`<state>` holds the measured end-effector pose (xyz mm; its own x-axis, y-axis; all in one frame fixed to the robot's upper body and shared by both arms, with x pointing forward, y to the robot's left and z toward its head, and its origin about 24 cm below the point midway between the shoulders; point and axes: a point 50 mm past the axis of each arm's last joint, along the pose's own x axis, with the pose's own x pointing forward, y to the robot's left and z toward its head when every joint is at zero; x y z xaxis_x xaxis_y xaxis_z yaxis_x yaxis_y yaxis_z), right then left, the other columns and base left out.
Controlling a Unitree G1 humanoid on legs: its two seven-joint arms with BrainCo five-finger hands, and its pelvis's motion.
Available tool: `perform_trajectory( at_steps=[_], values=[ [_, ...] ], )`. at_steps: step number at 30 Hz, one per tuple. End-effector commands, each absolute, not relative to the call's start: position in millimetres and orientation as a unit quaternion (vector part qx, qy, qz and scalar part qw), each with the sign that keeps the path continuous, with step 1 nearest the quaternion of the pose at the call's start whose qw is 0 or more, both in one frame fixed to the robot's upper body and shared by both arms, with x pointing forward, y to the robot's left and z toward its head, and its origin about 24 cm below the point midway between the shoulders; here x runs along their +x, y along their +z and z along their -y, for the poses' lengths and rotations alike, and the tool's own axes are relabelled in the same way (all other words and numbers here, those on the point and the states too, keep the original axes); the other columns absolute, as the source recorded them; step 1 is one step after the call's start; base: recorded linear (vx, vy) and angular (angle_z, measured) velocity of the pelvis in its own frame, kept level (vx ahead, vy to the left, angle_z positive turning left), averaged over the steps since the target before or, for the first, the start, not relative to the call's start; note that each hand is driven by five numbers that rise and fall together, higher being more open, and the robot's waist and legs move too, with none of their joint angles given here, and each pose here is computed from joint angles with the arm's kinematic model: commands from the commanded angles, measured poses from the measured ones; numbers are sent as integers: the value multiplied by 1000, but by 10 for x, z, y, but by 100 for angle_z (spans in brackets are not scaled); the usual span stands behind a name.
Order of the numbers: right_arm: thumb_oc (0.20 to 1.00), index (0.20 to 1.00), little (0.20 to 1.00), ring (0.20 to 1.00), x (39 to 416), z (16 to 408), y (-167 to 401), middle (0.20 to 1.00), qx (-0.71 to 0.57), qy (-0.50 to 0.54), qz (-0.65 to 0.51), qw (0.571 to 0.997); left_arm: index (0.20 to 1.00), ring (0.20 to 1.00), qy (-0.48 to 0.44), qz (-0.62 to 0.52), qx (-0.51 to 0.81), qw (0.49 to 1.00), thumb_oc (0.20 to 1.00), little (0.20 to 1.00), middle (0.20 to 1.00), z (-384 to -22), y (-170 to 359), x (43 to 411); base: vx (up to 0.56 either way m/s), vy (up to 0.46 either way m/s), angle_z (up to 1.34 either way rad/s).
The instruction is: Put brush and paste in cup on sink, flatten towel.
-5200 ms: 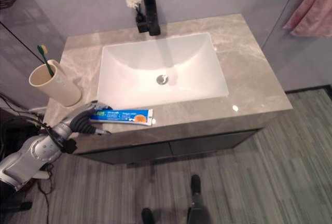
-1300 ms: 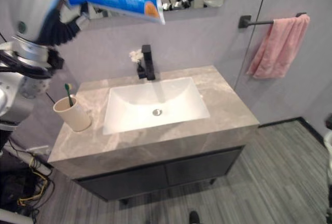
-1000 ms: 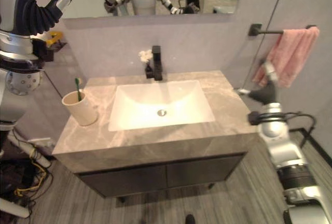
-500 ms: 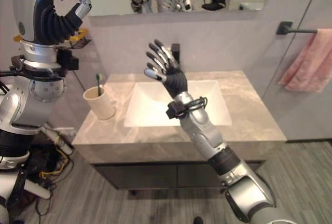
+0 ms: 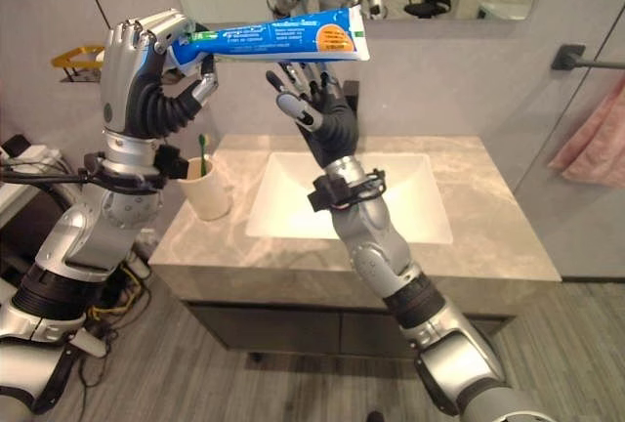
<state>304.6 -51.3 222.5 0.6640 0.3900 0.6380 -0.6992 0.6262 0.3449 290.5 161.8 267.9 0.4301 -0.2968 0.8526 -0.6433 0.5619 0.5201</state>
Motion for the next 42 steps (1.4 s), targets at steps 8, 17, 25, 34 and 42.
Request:
perform_trajectory(
  at_steps=[8,17,25,34,42],
  values=[
    [1000,1000,1000,1000,2926,408,2707,1000,335,348,347,804,200,200,68,517,443,729,200,200,200,-1542,2613,2886,0,0,0],
    [1000,1000,1000,1000,2934,369,2660,1000,353,343,332,805,200,200,4,489,423,763,200,200,200,-1429,2386,2861,0,0,0],
    [1000,1000,1000,1000,2944,359,2624,1000,363,329,323,810,200,200,-13,465,404,788,200,200,200,-1400,2238,2850,0,0,0],
    [576,576,576,576,2956,348,2579,576,383,303,311,815,200,200,-51,410,360,836,200,200,200,-1327,1945,2837,0,0,0],
    [200,200,200,200,2983,365,2530,200,380,283,301,828,200,200,-85,377,337,858,200,200,200,-1270,1798,2809,0,0,0]
  ],
)
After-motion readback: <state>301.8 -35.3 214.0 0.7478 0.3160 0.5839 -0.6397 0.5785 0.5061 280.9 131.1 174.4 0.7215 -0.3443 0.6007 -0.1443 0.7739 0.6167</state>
